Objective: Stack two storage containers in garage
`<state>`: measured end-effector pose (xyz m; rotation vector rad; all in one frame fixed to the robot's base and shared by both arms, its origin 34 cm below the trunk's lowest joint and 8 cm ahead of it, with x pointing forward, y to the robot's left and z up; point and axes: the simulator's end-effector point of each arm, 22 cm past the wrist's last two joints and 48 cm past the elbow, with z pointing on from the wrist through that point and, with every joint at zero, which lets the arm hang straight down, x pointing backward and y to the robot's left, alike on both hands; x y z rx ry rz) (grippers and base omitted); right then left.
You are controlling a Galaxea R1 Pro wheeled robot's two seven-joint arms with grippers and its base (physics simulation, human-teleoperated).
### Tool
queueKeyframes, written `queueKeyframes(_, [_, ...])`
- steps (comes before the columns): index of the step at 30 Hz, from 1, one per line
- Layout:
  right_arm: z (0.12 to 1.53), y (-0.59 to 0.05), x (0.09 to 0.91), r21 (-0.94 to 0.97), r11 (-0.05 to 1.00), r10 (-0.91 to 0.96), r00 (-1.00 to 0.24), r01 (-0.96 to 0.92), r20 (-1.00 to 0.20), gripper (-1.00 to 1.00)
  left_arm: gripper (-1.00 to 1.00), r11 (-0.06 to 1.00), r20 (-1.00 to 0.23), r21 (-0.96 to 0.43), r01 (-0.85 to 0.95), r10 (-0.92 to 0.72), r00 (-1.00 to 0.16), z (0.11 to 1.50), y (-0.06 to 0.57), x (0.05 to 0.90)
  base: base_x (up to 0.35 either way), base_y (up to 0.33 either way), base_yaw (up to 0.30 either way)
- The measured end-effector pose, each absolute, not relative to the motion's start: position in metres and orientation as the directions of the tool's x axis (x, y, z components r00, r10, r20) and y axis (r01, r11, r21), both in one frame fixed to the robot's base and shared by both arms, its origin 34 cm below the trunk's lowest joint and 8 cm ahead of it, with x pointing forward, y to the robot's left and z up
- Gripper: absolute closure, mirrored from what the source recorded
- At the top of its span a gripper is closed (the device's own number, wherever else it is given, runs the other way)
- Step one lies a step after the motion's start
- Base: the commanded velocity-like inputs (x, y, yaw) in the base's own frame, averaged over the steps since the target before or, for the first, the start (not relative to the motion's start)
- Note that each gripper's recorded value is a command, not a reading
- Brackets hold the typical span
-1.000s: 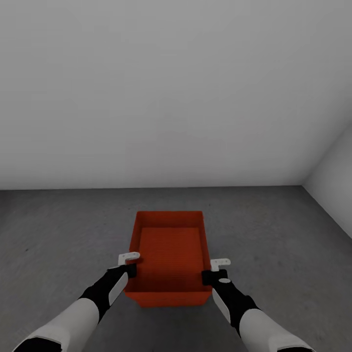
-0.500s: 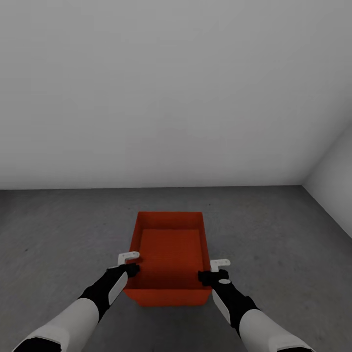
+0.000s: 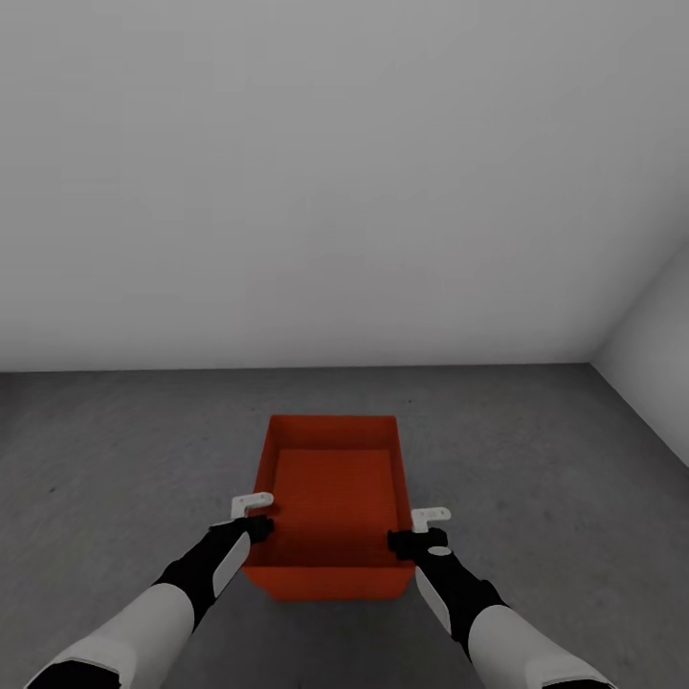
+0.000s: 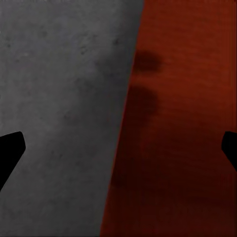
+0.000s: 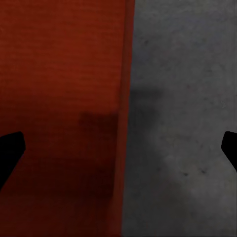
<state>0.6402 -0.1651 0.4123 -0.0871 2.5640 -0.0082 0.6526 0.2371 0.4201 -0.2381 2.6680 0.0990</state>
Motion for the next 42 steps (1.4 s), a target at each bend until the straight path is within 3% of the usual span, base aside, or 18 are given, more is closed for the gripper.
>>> queueKeyframes(42, [0.491, -0.171, 0.649, -0.032, 0.998, -0.064, -0.836, -0.056, -0.545, -1.00, -1.00, 0.979, -0.448, 0.051, -0.197, -0.154, -0.881, 0.498, 0.256, 0.660, 0.000, 0.000, 0.000])
